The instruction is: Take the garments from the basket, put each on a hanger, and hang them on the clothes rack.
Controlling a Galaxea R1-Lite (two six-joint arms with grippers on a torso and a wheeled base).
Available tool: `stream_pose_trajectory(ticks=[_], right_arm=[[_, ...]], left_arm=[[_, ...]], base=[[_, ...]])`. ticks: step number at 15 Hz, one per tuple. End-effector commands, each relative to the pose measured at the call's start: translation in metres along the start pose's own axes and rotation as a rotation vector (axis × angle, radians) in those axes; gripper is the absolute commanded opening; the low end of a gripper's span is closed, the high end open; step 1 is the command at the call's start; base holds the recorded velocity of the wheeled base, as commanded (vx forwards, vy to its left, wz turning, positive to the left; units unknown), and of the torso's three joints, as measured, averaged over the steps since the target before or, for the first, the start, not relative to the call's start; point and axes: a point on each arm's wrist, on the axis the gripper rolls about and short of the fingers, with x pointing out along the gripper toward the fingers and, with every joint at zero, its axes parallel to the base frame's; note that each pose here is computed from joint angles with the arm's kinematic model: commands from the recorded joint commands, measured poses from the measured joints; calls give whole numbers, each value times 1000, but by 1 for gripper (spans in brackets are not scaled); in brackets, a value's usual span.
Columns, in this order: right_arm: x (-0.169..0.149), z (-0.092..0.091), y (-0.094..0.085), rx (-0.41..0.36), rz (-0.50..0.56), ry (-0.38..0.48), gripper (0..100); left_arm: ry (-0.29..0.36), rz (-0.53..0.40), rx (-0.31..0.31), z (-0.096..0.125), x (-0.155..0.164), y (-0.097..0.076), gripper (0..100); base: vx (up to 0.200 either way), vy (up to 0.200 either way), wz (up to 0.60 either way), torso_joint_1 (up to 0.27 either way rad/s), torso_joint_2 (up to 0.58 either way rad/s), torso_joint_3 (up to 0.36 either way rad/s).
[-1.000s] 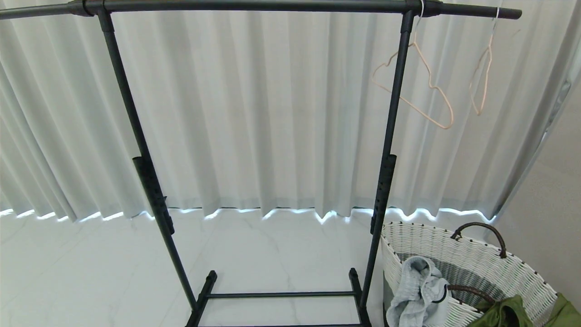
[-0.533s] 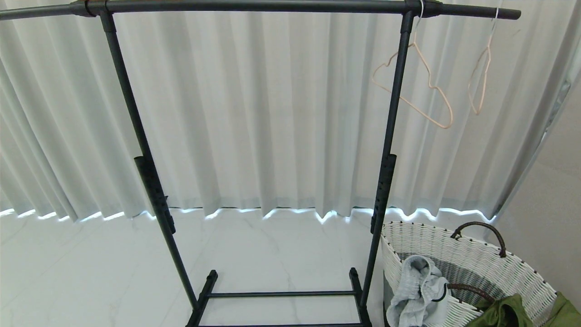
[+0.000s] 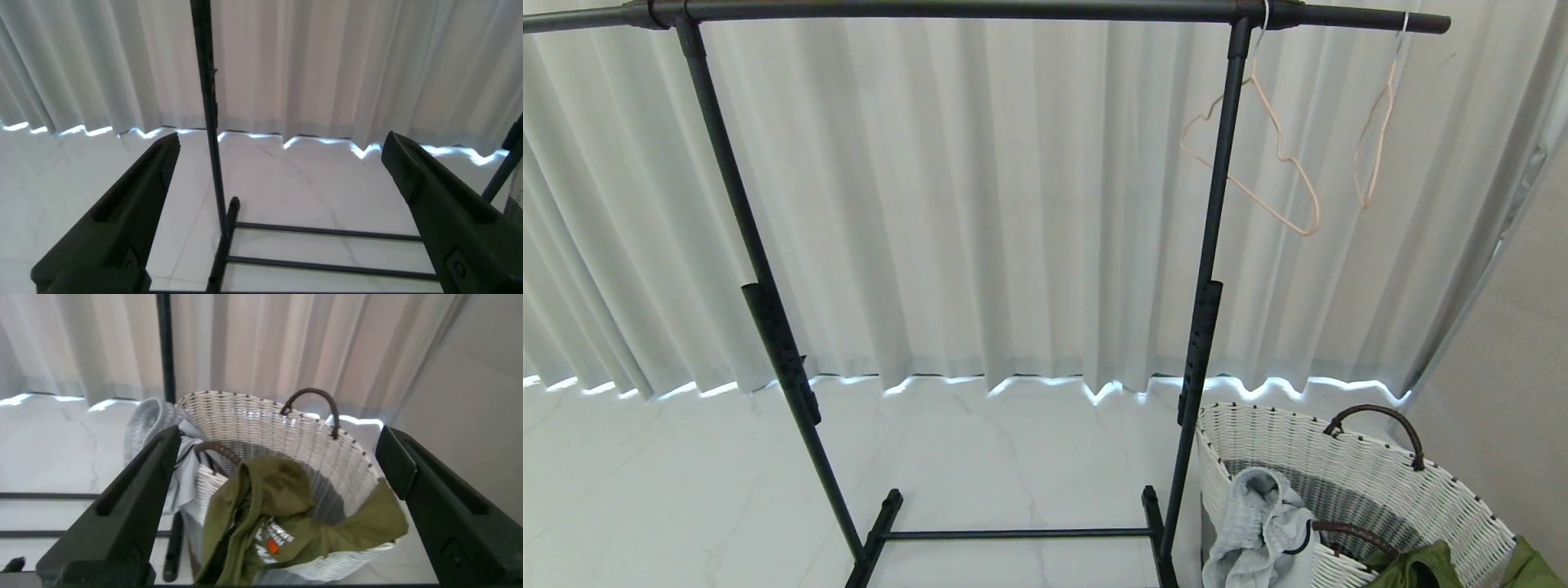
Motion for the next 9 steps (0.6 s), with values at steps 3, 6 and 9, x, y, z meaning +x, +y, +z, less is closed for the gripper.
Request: stream_pose_trajectory(ticks=[3, 6, 9], right_arm=[[0, 0, 0, 20, -1, 1, 100], [0, 1, 0, 23, -12, -10, 100], [-5, 35, -2, 106, 60, -67, 100]], left_arm=[[-1, 3, -3, 0, 0, 0, 100], [-1, 1, 2, 0, 0, 0, 100], [-1, 1, 1, 0, 0, 0, 100]], base=[[0, 0, 0, 0, 0, 0], [0, 0, 0, 0, 0, 0], [0, 0, 0, 0, 0, 0]])
